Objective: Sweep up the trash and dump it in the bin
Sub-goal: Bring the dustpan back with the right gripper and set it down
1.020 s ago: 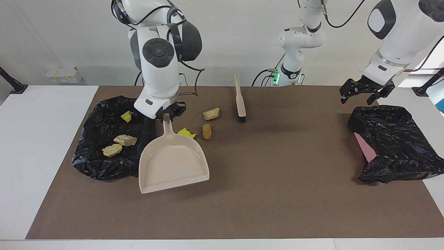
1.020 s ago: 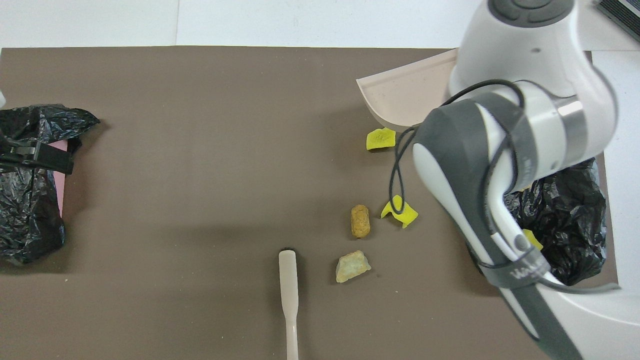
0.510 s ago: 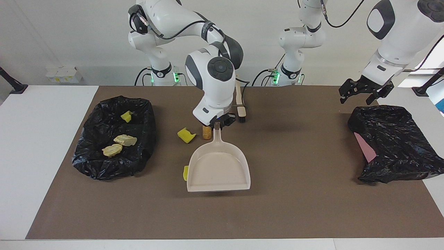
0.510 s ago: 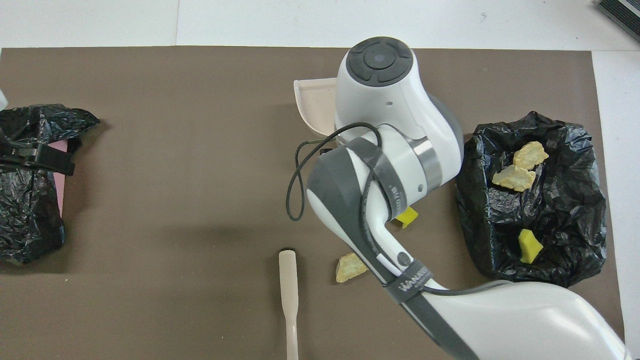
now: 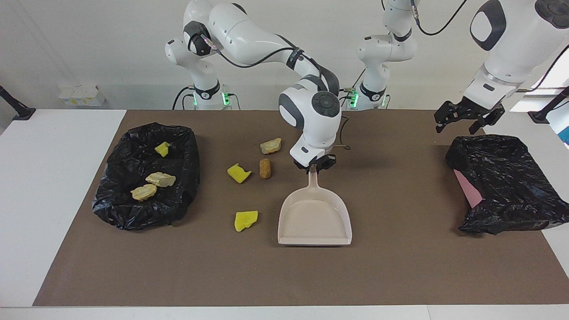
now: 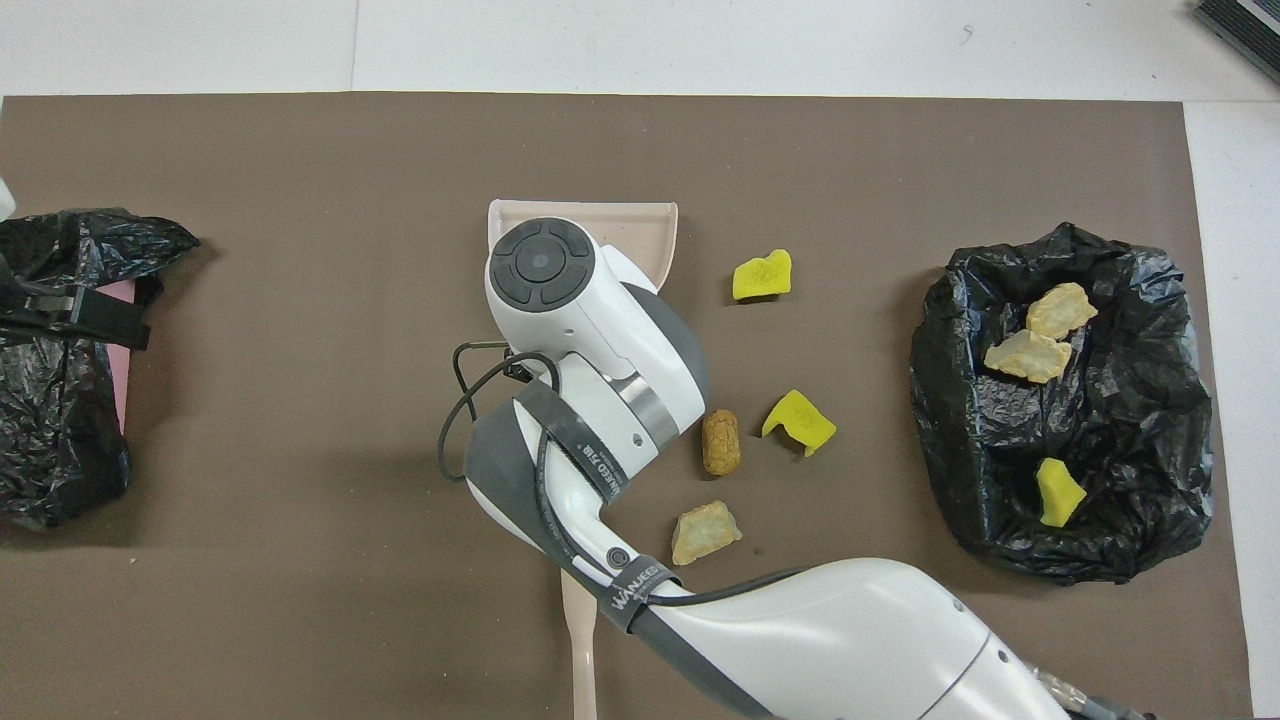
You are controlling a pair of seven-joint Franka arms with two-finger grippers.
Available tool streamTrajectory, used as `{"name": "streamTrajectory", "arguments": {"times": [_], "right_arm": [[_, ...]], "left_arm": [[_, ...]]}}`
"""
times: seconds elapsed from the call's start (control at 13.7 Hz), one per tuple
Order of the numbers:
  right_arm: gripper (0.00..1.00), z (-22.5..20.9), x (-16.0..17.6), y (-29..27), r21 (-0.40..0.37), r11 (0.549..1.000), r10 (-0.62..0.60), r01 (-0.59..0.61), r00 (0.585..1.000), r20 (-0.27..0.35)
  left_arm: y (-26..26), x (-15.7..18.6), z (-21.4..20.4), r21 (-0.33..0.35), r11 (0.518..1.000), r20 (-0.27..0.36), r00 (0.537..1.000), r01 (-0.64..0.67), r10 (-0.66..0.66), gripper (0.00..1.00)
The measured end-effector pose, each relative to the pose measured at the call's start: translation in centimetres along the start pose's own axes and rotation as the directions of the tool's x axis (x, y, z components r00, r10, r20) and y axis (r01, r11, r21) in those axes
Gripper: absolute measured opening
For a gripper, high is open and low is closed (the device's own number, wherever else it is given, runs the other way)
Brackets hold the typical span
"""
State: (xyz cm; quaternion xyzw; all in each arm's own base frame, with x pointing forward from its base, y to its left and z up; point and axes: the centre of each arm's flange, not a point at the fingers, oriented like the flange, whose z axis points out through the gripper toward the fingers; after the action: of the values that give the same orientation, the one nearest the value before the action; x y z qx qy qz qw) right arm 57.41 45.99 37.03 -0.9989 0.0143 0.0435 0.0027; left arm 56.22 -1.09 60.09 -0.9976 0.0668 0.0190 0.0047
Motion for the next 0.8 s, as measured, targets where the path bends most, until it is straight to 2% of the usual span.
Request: {"name": "streamTrajectory", "arguments": {"times": [0.36, 0.66, 0.73, 0.8], "right_arm": [[0.32, 2.4, -0.8, -2.0, 0.005, 1.0, -0.028, 0.028, 1.0, 0.0], [0.32, 2.6, -0.6, -2.0, 0.008, 1.0, -0.025, 0.025, 1.0, -0.005], [0.39, 2.4, -0.4, -1.8, 0.011, 1.0, -0.021, 0.021, 1.0, -0.008], [0.51, 2.1, -0.1, -1.6, 0.017, 1.0, -0.016, 0.016, 1.0, -0.017]], "left_arm": [[0.0, 0.0, 0.0, 0.0, 1.0, -0.002, 1.0, 0.0, 0.0, 1.0], [0.3, 0.2, 0.4, -0.002, 1.0, -0.009, 1.0, -0.006, 0.006, 1.0], [0.6, 0.3, 0.5, -0.003, 1.0, -0.013, 1.0, -0.012, 0.012, 1.0], [1.0, 0.4, 0.6, -0.002, 1.0, -0.017, 1.0, -0.02, 0.019, 1.0]]}}
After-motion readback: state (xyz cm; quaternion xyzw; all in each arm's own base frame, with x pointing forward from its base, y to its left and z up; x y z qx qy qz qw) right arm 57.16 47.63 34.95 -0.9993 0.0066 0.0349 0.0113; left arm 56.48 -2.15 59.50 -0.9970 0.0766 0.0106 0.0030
